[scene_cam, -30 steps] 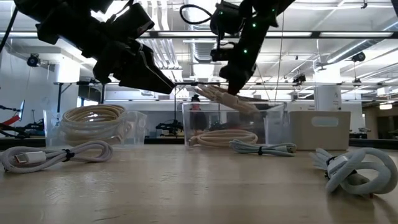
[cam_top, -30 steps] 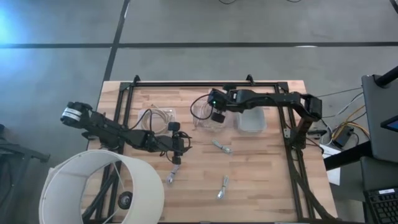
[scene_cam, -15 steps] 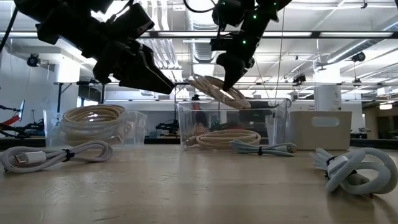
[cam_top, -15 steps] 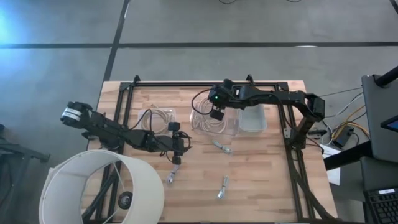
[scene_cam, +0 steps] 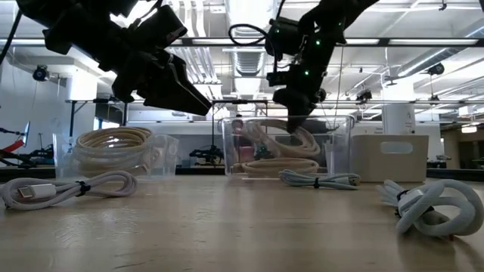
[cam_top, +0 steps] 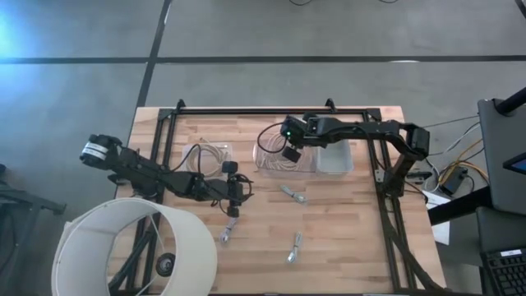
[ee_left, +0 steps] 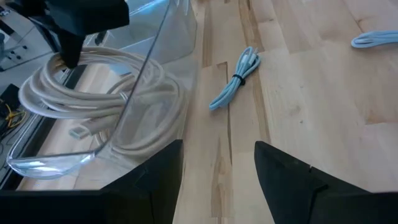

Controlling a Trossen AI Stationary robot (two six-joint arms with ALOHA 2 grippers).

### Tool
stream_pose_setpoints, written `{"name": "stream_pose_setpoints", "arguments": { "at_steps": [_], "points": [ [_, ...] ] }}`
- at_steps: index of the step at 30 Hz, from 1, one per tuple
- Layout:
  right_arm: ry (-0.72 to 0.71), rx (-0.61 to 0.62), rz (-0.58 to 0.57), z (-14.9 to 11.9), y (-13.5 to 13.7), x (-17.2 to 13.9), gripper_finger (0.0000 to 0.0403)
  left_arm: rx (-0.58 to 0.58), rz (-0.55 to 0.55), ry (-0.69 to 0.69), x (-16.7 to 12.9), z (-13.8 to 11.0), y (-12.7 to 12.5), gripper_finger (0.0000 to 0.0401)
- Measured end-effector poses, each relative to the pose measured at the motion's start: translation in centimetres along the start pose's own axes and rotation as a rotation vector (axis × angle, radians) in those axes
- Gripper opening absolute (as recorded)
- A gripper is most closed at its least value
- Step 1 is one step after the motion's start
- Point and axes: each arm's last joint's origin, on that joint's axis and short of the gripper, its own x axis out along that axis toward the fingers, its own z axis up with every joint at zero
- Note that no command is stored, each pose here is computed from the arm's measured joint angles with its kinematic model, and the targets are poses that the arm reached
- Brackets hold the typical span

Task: Pick & Place USB Port
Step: Put the brown charger cable into the right transparent bin

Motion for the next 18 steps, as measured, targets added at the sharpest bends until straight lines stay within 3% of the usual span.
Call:
{"name": "stream_pose_setpoints", "arguments": {
  "at_steps": [6, 18],
  "points": [
    [0.004, -0.015, -0.006, -0.39, 0.12, 0.33, 0.0045, 0.000, 0.000, 0.001, 0.00, -0.03, -0.01, 0.0202],
    [0.003, -0.040, 0.007, -0.33, 0.35, 0.16, 0.0131, 0.001, 0.000, 0.001, 0.00, -0.03, -0.01, 0.0202]
  ]
}}
